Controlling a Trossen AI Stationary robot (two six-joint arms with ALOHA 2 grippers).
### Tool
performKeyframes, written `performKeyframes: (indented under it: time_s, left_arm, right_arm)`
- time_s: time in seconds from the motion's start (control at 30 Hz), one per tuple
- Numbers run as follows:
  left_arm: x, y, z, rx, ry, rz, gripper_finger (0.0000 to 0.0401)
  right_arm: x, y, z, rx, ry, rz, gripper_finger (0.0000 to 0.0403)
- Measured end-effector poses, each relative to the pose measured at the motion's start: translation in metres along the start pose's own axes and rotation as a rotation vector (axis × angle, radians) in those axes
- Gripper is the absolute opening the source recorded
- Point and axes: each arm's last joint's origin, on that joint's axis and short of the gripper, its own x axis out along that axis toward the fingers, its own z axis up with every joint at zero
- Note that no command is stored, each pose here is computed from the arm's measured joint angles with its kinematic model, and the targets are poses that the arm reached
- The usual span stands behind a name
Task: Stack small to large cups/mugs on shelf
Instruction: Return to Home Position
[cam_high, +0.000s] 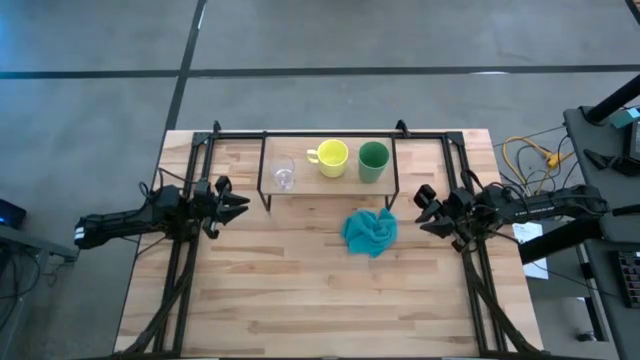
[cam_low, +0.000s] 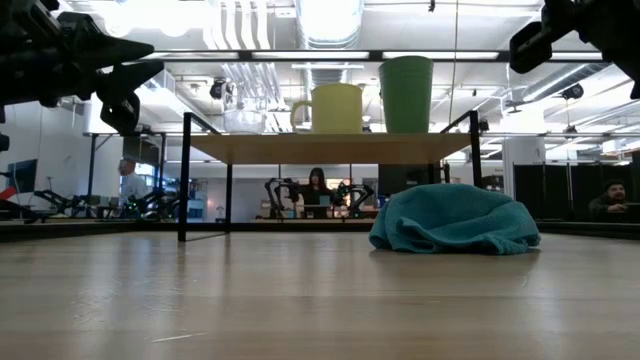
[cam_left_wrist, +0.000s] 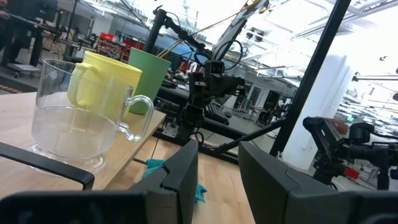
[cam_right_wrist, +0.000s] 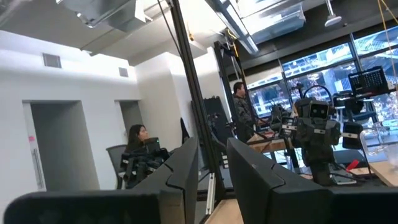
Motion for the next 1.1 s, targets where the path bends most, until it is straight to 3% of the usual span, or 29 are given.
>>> performKeyframes:
  time_s: [1.1]
  left_arm:
    - [0.0,0.0,0.0,0.0,0.0,0.0,0.0102]
  right_arm:
    - [0.0,0.0,0.0,0.0,0.0,0.0,0.0082]
